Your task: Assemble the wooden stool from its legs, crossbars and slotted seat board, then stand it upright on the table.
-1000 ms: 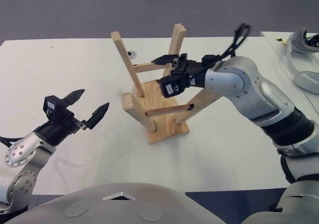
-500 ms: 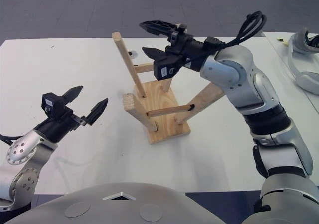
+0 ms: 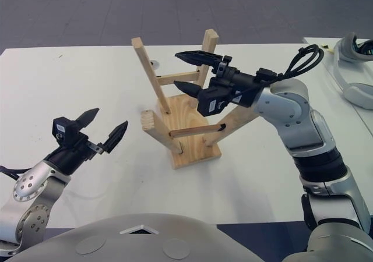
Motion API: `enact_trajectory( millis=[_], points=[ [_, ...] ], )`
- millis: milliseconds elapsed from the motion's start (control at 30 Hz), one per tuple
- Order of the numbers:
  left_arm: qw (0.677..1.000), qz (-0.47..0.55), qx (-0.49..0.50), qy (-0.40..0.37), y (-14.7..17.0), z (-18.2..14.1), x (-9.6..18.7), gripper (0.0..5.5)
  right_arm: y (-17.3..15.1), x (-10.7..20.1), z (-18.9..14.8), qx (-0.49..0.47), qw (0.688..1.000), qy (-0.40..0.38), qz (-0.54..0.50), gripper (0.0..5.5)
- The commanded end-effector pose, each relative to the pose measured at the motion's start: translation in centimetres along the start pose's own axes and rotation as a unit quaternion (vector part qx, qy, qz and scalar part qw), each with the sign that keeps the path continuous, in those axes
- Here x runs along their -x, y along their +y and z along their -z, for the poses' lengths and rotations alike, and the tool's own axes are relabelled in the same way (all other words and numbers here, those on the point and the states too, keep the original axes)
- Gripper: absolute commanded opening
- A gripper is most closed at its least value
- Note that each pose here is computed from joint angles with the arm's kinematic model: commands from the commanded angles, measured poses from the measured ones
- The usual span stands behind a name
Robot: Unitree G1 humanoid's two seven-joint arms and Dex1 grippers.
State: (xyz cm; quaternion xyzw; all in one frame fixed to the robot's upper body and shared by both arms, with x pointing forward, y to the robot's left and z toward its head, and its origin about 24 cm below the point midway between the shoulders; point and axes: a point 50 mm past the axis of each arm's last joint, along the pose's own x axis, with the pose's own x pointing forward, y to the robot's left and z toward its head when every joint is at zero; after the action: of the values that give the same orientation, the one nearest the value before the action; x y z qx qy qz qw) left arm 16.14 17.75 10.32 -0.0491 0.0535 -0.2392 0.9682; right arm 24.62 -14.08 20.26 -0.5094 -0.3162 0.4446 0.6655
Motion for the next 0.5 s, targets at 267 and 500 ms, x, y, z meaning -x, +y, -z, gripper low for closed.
enact_trajectory(
  millis=[267,500],
  points=[
    [1.000,-0.012,-0.002,-0.018,-0.3,-0.2,-0.7,5.33,-2.8,0.4,-0.8,-0.204,0.973,-0.101,-0.028,3.05],
    [1.000,-0.019,0.001,-0.014,-0.4,-0.1,-0.3,5.33,-0.3,3.7,1.1,-0.250,0.964,-0.073,-0.050,3.05]
  ],
)
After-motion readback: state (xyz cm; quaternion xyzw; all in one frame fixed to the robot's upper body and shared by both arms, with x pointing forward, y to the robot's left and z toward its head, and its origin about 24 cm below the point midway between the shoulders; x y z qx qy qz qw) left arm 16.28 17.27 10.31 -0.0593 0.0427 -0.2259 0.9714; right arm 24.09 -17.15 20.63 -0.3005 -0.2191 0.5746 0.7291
